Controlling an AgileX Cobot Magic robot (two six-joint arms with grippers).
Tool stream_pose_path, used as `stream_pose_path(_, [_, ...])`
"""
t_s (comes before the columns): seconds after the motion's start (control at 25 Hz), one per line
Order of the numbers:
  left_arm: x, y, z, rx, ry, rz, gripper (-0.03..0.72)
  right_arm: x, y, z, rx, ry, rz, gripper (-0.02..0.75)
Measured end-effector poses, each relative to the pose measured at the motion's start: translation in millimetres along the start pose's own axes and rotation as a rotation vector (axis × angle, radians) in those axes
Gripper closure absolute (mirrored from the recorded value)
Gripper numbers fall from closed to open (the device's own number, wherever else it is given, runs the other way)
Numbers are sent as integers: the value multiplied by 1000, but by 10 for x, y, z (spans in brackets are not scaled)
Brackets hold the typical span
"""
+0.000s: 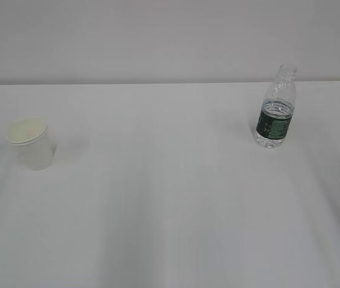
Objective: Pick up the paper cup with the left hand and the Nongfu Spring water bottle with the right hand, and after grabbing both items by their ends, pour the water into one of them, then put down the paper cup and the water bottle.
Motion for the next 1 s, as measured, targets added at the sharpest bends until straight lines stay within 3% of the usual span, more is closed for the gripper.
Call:
stream_pose_path(0.32, [-162,-315,82,4,-7,15,215,-223,-75,10,-1,2,30,337])
stream_pose_path(0.68, [-225,-521,136,5,-15,14,218,-579,-172,362,42,119,39,337])
stream_pose_path(1.0, [-578,-675,162,9,-23,30,218,-799,-271,399,49,110,43,337])
Point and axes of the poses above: a point on each arm's last joint axis where the gripper is mounted, x pointing back along that axis away from the gripper, z along the wrist's bending axis when the last joint is at zero, y = z × x, the point moved 6 cm from there along -x, pointing out along that axis toward the gripper, and after that the axes turned 11 degrees about x, right-handed, at the moved point
